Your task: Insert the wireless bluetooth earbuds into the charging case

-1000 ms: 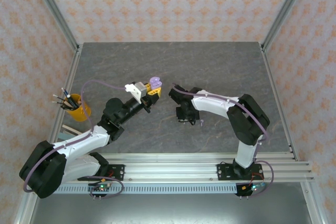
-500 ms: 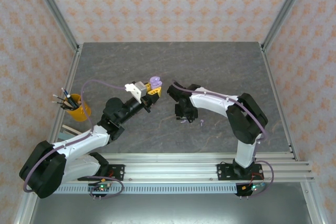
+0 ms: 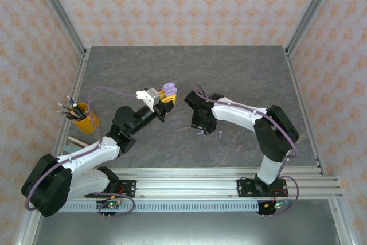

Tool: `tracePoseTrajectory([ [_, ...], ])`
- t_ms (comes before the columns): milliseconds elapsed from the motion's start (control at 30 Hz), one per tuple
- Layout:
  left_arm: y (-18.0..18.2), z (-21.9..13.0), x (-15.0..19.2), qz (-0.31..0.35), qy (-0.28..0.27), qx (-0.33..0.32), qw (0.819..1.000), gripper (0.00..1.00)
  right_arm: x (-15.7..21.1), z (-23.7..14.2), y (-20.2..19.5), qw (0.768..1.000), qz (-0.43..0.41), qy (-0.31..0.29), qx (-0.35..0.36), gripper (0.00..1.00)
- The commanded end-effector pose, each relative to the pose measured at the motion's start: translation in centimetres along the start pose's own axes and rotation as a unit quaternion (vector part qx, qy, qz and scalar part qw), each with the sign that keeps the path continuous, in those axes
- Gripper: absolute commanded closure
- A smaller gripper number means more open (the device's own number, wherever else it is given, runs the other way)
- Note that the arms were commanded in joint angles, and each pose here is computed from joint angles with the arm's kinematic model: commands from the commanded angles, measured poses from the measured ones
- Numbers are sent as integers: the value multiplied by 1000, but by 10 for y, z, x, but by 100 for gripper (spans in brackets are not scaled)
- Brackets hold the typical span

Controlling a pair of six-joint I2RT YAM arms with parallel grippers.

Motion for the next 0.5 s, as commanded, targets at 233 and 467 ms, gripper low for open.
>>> tracePoseTrajectory([
  [233,-7,4,-14,3,-22,20,1000,100,4,19,-3,999,-43,4,21,55],
  [467,-7,4,-14,2,-22,21,1000,100,4,27,-4,998,-47,8,32,58],
])
Point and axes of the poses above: each hand's point on the last joint's axis, 136 mm out from that joint toward the fingers, its own z axis out along the fingers, its own y axis along the line the jaws close on, x = y × z, the point moved 8 cm from there along -z, back along the fingers, and after that the axes turned 7 degrees about -z, right-handed, at the moved point
